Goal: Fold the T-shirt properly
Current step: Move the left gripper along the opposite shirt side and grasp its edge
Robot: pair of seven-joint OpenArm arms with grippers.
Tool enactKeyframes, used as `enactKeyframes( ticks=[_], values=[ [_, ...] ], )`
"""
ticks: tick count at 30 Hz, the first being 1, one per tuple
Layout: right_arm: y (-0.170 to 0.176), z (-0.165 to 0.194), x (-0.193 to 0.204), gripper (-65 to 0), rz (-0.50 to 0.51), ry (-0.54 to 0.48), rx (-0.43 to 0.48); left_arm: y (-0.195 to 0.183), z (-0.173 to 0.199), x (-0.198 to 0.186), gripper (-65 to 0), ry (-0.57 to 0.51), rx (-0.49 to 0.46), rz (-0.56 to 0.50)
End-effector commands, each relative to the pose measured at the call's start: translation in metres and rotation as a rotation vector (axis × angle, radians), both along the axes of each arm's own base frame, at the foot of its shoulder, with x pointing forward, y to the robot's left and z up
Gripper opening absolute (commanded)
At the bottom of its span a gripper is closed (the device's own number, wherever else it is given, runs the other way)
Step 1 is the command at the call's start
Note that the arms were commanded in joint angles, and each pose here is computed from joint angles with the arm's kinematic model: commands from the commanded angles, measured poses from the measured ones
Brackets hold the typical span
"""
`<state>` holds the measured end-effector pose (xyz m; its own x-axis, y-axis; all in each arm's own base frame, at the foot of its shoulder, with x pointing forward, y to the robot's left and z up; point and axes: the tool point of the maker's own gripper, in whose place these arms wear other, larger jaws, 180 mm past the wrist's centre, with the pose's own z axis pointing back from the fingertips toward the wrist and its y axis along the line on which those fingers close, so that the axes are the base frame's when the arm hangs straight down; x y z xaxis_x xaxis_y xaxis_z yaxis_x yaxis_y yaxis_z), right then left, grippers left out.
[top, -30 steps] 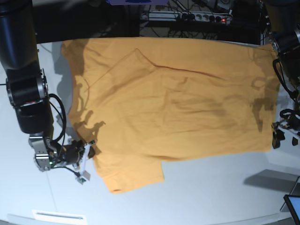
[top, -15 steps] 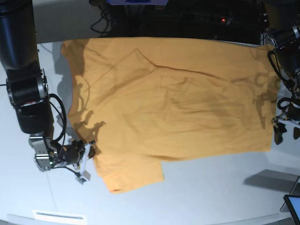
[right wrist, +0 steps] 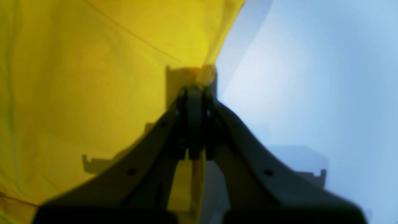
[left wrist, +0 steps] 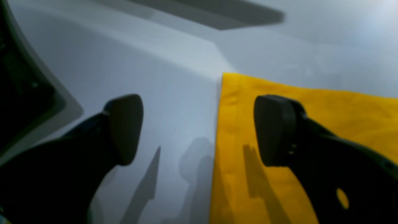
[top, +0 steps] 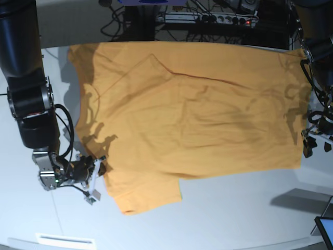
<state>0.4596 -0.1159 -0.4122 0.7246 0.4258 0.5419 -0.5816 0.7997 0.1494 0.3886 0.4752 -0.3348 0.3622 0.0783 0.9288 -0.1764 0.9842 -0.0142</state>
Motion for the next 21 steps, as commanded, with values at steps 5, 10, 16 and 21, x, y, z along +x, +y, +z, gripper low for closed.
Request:
enactKeyframes(
  ticks=[5,10,16,21],
  values=[
    [-0.007,0.013,0.010,-64.7,0.001,-0.020,-0.021,0.011,0.026,0.016,-10.1,-0.050,0.014,0.012],
    [-0.007,0.013,0.010,-64.7,0.002,-0.020,-0.022,0.005,0.021,0.021,-10.1,-0.019,0.014,-0.009],
    [-0.007,0.013,0.010,-64.7,0.002,-0.020,-0.022,0.002,0.000,0.012,-10.1,0.044,-0.012,-0.002],
    [-0.008,0.013,0.010,-64.7,0.001,-0.020,-0.023,0.001,-0.009,0.007,-10.1,0.088,-0.017,-0.004]
  ],
)
